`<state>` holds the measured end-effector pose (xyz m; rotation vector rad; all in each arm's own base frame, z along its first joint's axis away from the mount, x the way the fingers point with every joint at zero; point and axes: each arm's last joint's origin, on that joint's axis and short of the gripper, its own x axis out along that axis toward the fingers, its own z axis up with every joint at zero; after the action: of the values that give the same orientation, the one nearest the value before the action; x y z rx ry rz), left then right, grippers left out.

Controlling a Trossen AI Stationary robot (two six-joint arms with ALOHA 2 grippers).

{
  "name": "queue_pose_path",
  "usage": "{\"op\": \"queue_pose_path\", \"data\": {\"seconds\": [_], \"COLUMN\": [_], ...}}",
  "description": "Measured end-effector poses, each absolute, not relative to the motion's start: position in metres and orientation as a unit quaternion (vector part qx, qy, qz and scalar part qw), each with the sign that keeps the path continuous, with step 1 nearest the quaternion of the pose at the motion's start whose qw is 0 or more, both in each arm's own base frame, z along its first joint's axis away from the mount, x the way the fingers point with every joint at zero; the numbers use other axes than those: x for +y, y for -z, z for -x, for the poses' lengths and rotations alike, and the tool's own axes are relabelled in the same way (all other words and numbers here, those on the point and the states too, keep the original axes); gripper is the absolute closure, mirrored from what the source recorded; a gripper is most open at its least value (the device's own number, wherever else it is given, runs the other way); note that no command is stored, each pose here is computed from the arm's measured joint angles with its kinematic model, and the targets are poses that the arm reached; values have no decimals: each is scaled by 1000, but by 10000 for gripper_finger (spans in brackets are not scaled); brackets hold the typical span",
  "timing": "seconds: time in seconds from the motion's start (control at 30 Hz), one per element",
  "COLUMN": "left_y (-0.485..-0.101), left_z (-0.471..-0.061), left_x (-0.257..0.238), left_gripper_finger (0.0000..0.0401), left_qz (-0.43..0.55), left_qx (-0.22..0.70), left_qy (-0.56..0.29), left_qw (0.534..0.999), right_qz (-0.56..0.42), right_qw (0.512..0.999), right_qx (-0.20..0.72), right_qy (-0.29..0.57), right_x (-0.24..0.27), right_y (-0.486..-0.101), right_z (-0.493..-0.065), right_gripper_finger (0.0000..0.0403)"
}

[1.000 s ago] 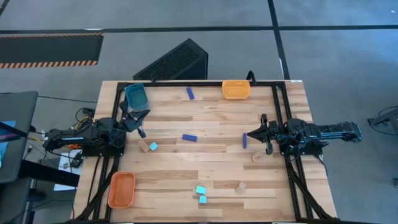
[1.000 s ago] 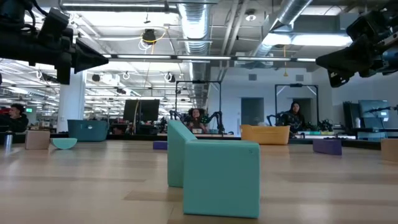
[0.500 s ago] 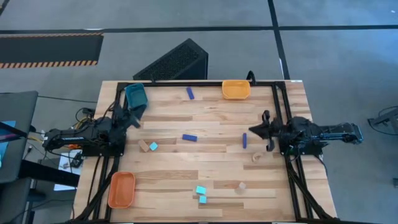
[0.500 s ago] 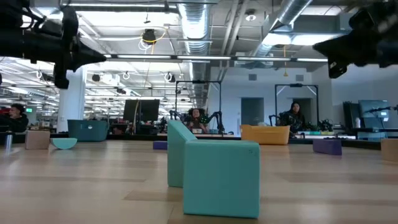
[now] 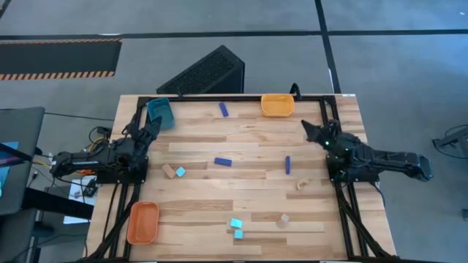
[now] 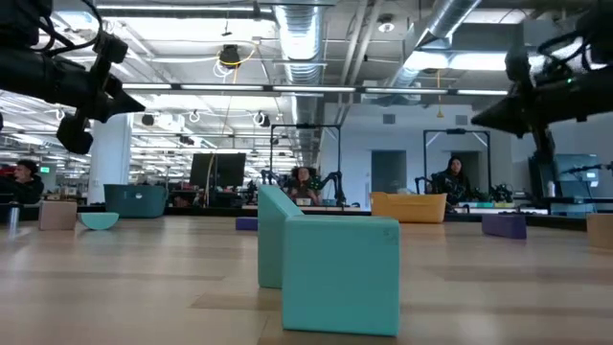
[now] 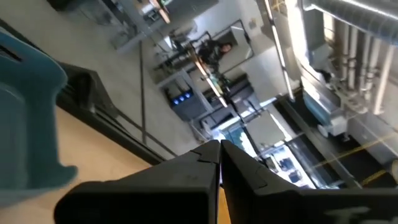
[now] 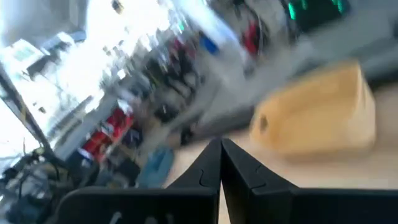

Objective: Sort & place blocks by color
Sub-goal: Put the top blue block into the green bin

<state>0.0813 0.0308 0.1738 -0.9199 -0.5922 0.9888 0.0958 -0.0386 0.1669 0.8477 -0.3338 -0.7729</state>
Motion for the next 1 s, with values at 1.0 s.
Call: {"op": "queue_pose_path", "data": {"seconds": [1.0], "left_y": [-193], "left_z": [-232], "left_x": [117], "left_gripper_finger": [257], "left_qz": [305], "left_qx": [112], "left_qy": [-485], "left_qw": [812], "right_qz": [-397], "right_qw": [854], "right_qx": [-10], "right_qy": [337], "right_x": [-89], "right_y": [-266], "right_z": [-162], "right_gripper_finger": [381]}}
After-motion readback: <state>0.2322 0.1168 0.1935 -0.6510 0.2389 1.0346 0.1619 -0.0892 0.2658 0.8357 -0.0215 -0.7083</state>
